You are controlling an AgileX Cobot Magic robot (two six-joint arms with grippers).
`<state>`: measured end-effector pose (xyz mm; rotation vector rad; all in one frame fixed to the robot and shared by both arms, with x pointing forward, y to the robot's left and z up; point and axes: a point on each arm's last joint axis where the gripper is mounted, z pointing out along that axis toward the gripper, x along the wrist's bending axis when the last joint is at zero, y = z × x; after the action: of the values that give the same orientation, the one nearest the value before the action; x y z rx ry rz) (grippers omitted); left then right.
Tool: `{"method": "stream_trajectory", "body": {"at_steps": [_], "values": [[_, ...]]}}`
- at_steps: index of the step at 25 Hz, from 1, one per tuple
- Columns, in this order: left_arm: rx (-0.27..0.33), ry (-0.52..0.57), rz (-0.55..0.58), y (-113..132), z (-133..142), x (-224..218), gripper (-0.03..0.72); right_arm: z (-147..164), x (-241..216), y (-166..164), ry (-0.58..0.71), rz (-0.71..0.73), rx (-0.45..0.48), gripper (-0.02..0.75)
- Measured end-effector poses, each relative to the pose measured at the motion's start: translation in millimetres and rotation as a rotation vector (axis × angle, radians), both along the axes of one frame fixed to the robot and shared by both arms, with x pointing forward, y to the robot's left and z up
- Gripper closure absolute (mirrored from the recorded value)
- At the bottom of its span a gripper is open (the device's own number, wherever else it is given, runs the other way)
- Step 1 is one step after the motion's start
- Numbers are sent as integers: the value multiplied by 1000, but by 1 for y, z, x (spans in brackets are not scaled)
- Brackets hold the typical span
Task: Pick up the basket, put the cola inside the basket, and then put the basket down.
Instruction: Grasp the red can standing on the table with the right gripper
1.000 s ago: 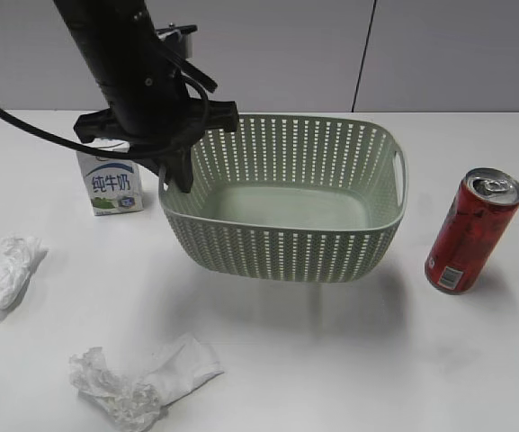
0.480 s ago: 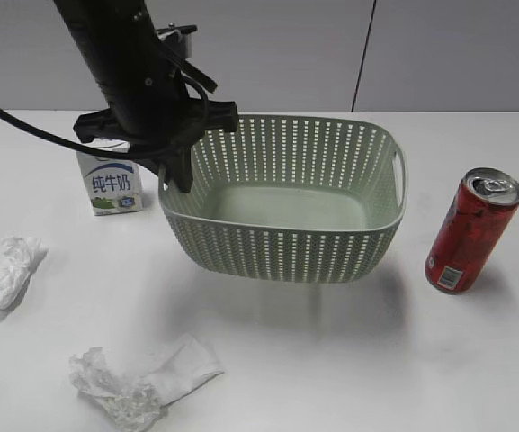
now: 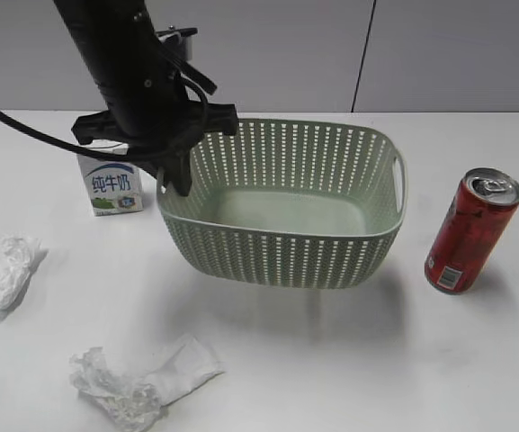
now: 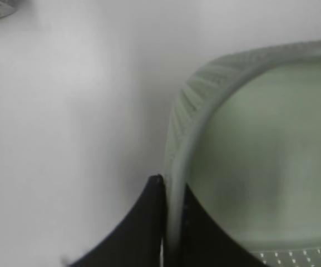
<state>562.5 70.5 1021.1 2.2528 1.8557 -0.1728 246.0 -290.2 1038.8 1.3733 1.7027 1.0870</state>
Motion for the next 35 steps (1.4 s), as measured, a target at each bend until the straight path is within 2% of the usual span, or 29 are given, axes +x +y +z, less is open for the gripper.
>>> {"method": "stream_trajectory", "body": {"at_steps": [11,13,16,20,28,31,35], "values": [[3,2,-1,0,0,0,692,0,0,-1,-5,6,-26,235],[4,1,-1,0,0,0,692,0,0,-1,-6,6,-25,200],[6,0,-2,1,0,0,692,7,6,0,-5,3,-24,108],[7,0,-2,1,0,0,692,30,24,3,8,6,-4,88],[9,0,-3,1,0,0,692,72,107,22,287,45,88,92],[10,-1,-3,1,0,0,692,80,144,27,390,59,79,96],[11,-2,-3,1,0,0,692,75,194,35,538,91,43,108]]}}
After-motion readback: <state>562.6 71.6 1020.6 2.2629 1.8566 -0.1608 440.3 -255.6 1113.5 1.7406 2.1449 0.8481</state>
